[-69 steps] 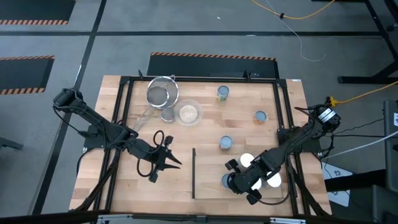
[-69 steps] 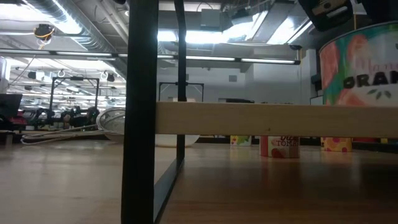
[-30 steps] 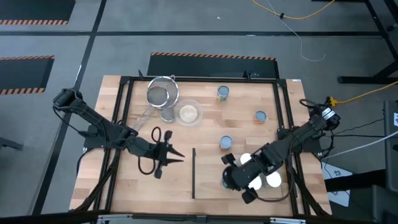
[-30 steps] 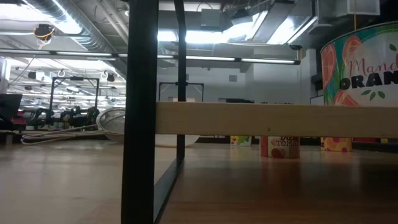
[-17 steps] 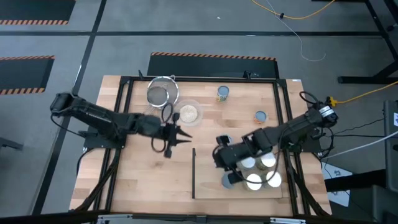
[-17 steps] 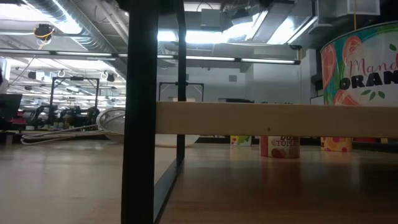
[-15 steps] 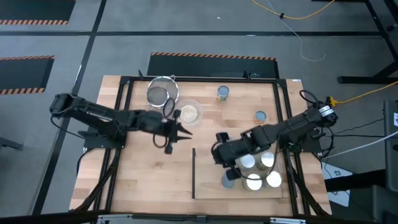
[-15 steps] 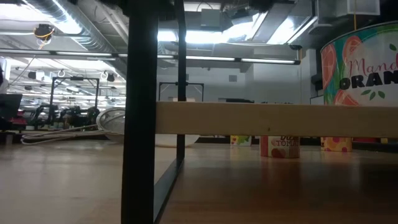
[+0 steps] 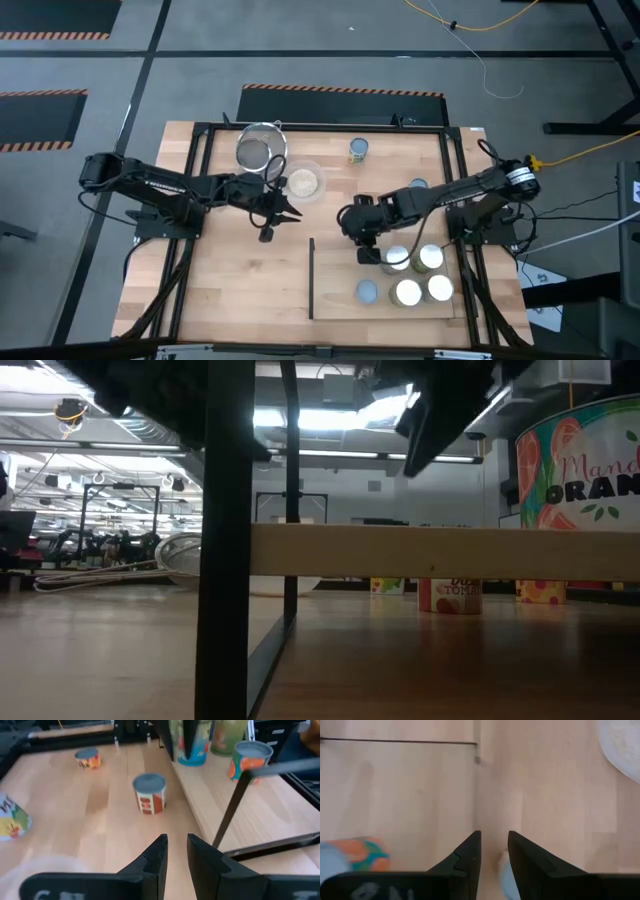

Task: Pick and place cans onto a shelf
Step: Put the red can on the shelf aligned with the other orange can

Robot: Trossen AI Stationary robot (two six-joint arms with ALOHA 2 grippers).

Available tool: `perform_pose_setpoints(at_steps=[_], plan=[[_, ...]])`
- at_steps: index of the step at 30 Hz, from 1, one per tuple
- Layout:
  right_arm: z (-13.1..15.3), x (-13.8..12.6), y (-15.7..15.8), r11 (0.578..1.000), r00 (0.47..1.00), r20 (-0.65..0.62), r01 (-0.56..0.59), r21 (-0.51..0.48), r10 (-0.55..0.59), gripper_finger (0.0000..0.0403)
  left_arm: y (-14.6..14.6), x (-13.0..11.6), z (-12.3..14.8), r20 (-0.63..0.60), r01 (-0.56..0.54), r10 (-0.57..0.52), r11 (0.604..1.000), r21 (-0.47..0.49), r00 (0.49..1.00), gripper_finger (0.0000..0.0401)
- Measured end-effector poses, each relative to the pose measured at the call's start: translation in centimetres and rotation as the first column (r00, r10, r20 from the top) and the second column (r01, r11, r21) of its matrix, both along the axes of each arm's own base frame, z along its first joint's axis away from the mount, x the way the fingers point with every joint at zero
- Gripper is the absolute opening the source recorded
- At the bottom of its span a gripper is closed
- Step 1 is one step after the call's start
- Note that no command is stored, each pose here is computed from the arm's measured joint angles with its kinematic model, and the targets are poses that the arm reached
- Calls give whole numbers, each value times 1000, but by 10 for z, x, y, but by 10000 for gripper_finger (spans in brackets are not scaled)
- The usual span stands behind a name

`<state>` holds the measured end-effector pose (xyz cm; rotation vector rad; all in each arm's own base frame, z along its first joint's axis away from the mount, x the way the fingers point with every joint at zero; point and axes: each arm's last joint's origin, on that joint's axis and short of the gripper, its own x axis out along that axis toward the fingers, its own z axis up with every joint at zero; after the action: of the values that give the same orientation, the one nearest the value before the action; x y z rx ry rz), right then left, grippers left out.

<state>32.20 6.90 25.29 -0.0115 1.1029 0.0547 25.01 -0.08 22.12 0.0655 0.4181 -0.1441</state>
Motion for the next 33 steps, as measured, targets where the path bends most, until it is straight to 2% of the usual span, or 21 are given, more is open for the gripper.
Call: perform_pose_setpoints(at_steps=[8,21,30,33], plan=[[-9,-2,-24,996,994,-68,83,28,-81,101,0,-7,-16,-40,-21,19,999,-41,999,66],[-12,-4,-50,987,980,-121,159,12,-156,101,-1,-7,-17,-38,-16,14,999,-41,999,66],[-49,-20,-70,975,951,-219,221,-9,-217,101,-8,-7,-17,-38,10,-11,999,-40,999,66],[-59,-24,-72,975,950,-232,222,24,-211,101,-8,-7,-17,-39,12,-13,999,-41,999,66]])
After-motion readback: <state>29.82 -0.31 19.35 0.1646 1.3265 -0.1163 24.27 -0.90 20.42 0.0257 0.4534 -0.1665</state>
